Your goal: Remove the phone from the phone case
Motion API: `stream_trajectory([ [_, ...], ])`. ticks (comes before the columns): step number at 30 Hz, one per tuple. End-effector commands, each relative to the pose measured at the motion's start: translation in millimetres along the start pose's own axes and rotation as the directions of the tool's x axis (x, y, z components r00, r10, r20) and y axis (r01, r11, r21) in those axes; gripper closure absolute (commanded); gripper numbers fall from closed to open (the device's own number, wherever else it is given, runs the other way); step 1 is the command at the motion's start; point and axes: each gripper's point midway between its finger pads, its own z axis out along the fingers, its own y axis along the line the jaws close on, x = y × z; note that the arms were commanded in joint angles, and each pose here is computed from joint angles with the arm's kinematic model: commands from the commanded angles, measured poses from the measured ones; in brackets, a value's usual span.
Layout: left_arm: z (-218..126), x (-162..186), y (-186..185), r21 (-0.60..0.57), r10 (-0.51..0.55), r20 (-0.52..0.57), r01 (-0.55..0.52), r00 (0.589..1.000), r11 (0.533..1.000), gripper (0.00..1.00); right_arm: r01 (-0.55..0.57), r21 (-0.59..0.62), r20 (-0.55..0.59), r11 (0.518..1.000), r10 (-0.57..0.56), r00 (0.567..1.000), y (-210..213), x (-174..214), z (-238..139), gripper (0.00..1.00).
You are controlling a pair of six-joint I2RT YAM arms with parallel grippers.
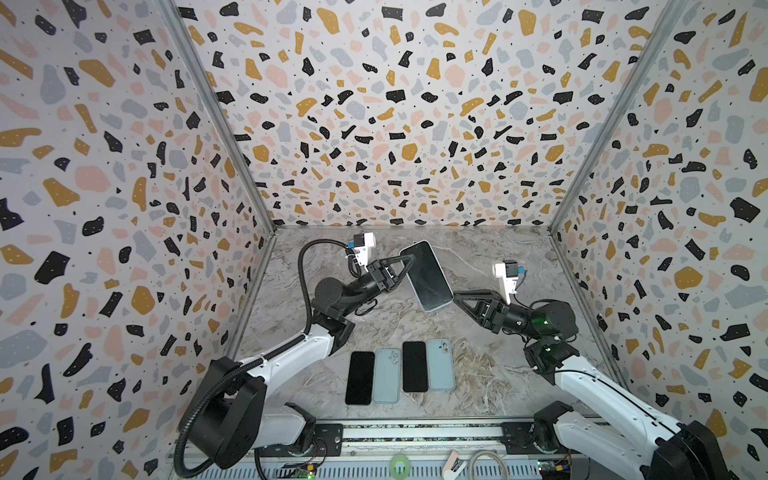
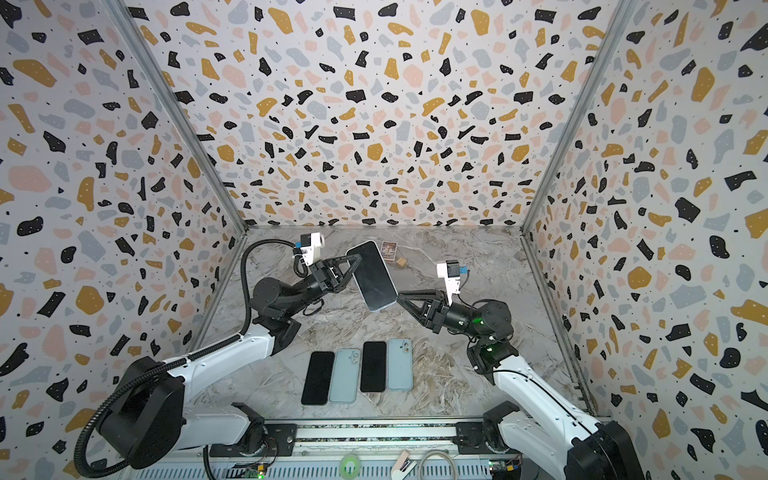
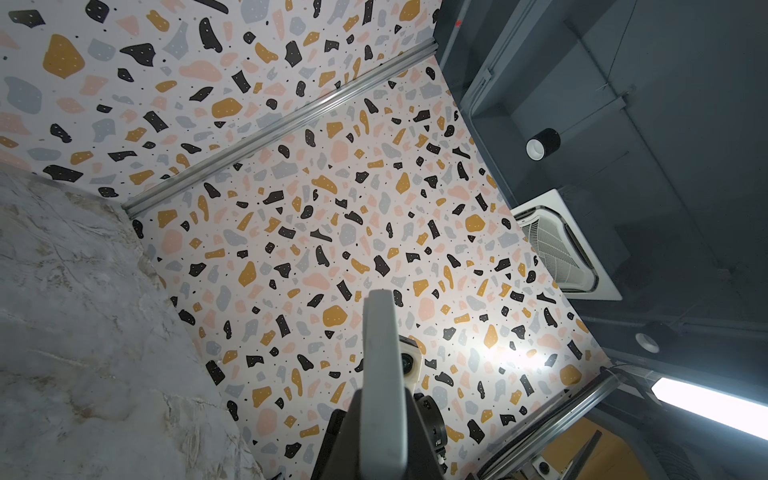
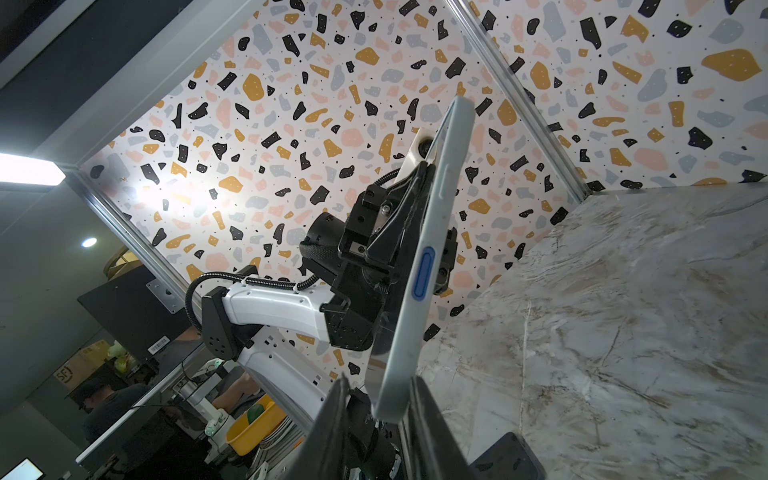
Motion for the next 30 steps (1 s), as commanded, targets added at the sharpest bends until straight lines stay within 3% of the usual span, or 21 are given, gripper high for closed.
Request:
stream_trajectory([
  [1,4.0,-11.2,-37.2,0.099,0.088,0.034,-0.091,0.996,0.991,1.0,0.047,-0.065,0.008,0.997,-0.047,0.999,19.0,-3.6,-1.2,0.72],
  [30,3.7,-8.9,-40.5,0.107,0.097,0.03,-0.099,0.995,0.989,1.0,0.011,-0.063,0.003,0.998,-0.011,1.0,8.2,-0.3,4.2,0.68],
])
